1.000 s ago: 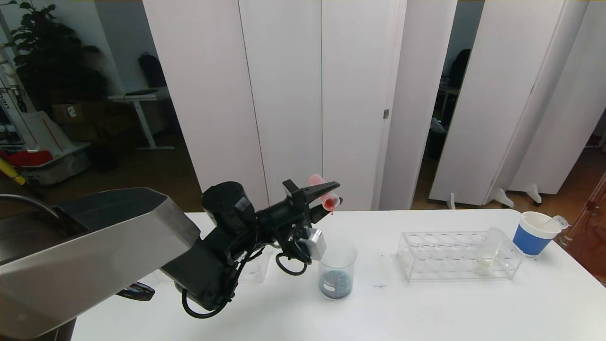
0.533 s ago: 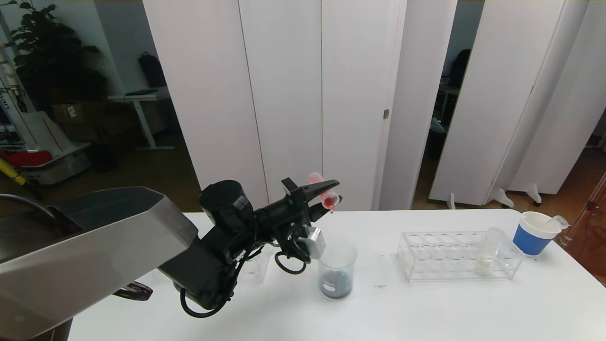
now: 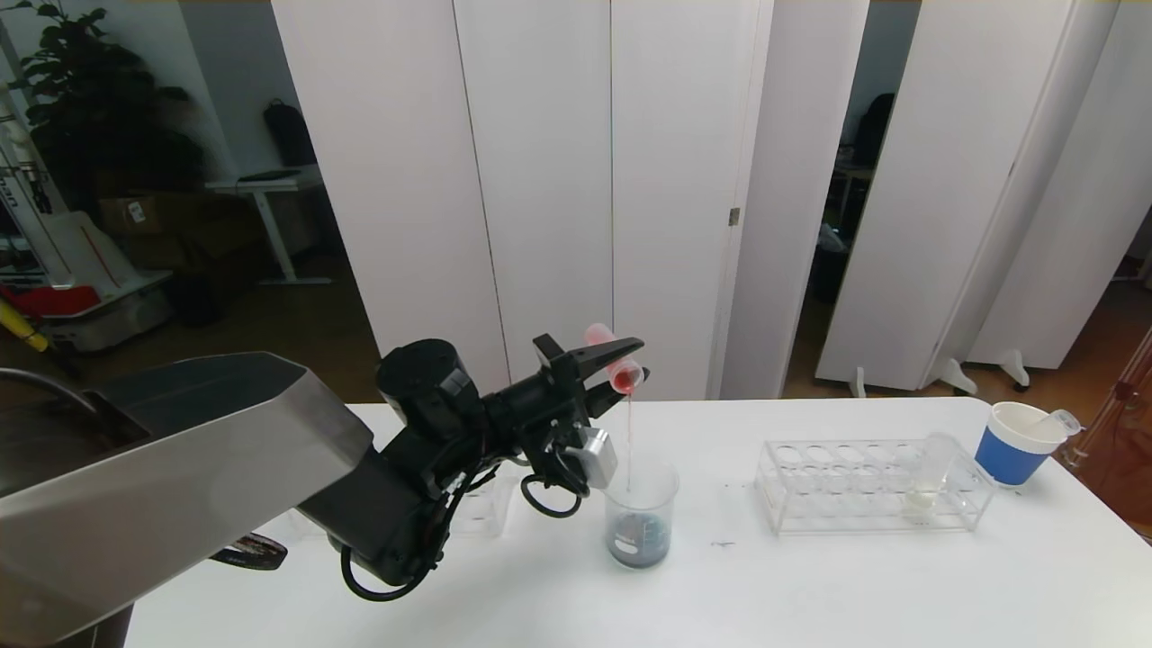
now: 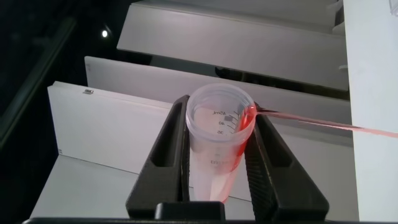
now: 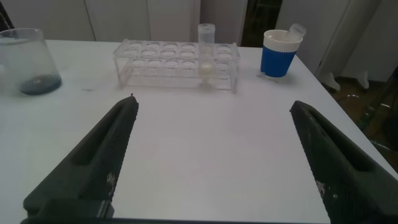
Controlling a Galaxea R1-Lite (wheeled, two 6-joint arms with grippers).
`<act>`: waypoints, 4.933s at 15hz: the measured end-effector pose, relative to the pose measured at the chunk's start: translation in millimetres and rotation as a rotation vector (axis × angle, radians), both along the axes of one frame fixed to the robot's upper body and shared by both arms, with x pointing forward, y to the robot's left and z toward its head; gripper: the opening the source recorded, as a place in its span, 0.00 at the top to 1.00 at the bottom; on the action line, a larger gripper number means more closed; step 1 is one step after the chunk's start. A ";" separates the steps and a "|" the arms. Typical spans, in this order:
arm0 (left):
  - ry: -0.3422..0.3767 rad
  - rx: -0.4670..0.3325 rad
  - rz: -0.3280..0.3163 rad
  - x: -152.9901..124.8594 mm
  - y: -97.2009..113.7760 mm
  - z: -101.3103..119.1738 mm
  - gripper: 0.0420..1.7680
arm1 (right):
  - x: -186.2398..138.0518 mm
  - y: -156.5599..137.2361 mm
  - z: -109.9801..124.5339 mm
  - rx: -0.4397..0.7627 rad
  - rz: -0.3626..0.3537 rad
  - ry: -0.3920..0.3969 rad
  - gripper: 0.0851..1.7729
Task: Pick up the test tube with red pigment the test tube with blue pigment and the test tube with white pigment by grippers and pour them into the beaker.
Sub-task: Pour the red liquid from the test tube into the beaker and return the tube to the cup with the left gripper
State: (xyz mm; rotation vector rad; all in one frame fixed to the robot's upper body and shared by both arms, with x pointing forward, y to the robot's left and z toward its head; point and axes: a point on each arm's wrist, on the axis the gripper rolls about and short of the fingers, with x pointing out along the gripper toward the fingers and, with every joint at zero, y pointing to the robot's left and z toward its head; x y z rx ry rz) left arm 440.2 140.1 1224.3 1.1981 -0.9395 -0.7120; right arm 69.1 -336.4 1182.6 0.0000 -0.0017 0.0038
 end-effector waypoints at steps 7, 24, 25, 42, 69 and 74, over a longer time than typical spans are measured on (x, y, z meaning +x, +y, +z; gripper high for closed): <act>-0.010 -0.005 0.000 -1.2 0.6 4.4 0.68 | 0.0 0.0 0.0 0.000 0.000 0.000 0.01; -0.030 -0.001 0.003 -0.5 0.1 6.0 0.68 | 0.0 0.0 0.0 0.000 0.000 0.000 0.01; -0.033 0.000 0.004 -0.5 0.1 6.0 0.68 | 0.0 0.0 0.0 0.000 0.000 0.000 0.01; -0.098 0.043 0.032 0.2 3.8 4.3 0.68 | 0.0 0.0 0.0 0.000 0.000 0.000 0.01; 0.042 -0.024 0.032 -4.2 11.8 6.4 0.68 | 0.0 0.0 0.0 0.000 0.000 0.000 0.01; 0.066 -0.044 0.079 -6.2 21.4 10.4 0.68 | 0.0 0.0 0.0 0.000 0.000 0.000 0.01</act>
